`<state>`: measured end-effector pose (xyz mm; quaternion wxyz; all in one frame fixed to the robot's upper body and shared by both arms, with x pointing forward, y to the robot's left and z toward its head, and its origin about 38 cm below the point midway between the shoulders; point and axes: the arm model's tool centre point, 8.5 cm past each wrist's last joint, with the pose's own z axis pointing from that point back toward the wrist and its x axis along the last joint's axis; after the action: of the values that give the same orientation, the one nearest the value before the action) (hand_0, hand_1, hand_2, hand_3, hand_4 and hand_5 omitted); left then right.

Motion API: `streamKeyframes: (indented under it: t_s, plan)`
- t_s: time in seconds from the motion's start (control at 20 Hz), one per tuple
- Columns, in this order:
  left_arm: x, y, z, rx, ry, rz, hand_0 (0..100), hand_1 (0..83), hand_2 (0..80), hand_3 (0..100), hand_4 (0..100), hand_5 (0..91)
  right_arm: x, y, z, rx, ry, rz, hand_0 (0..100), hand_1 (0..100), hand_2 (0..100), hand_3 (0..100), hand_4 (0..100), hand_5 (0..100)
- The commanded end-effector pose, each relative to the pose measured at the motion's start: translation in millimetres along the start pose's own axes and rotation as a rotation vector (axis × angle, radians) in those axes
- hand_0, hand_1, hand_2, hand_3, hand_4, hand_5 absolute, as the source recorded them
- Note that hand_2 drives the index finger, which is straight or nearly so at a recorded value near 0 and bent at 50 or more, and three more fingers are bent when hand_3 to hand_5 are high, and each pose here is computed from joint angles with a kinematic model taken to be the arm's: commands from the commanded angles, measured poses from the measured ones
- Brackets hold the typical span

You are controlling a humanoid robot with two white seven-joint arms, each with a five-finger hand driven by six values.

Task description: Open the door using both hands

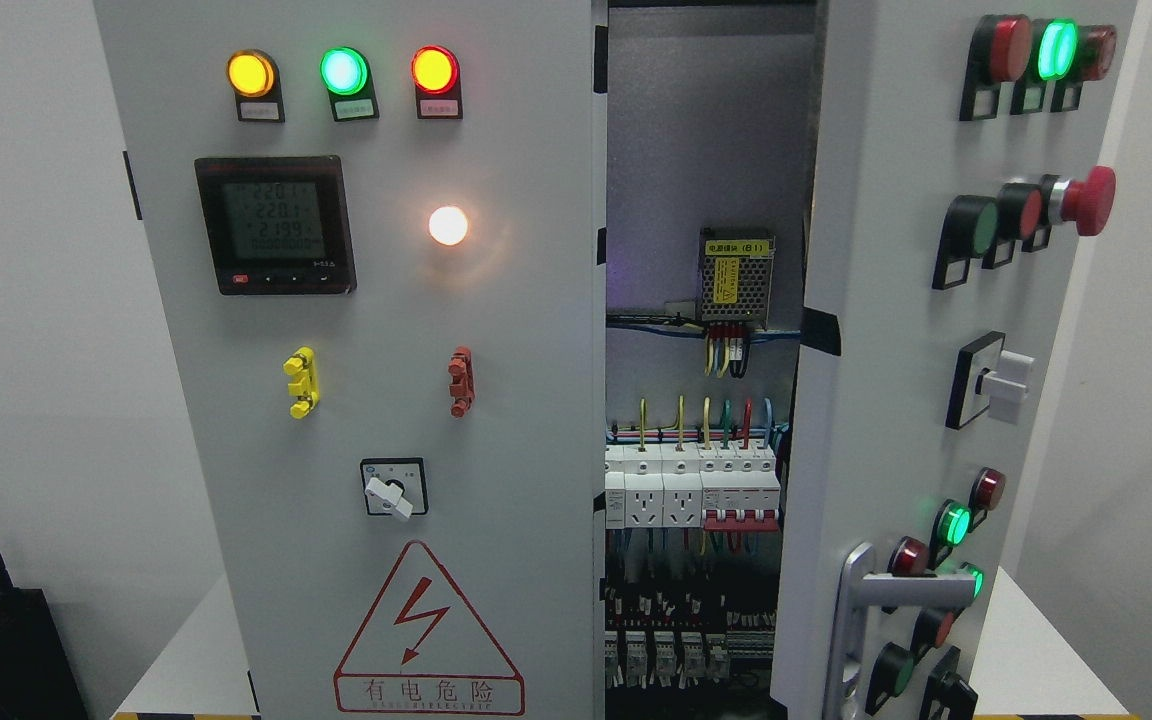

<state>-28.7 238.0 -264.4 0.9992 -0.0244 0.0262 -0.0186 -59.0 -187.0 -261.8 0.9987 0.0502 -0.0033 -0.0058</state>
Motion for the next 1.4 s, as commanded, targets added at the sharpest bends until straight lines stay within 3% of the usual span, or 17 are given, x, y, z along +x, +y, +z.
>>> streamKeyframes:
  t_s: [0.0,1.1,1.35]
  plan:
    - [1.0,0.0,0.0,-0.001,-0.008,-0.002,0,0.0,0.0,0,3,0.0,-0.1,0.0,0.0,0.0,0.0,0.0,0,0,0,0,0,0]
    - [2.1,-1.2,-0.1,-0.002,-0.011,-0.005,0,0.0,0.0,0,3,0.0,-0.1,0.0,0.0,0.0,0.0,-0.001,0,0,0,0,0,0]
    - [33.5,-3.4,3.2,-0.004,-0.143,-0.018,0,0.0,0.0,0,3,0.0,-0.1,0.0,0.0,0.0,0.0,0.0,0,0,0,0,0,0]
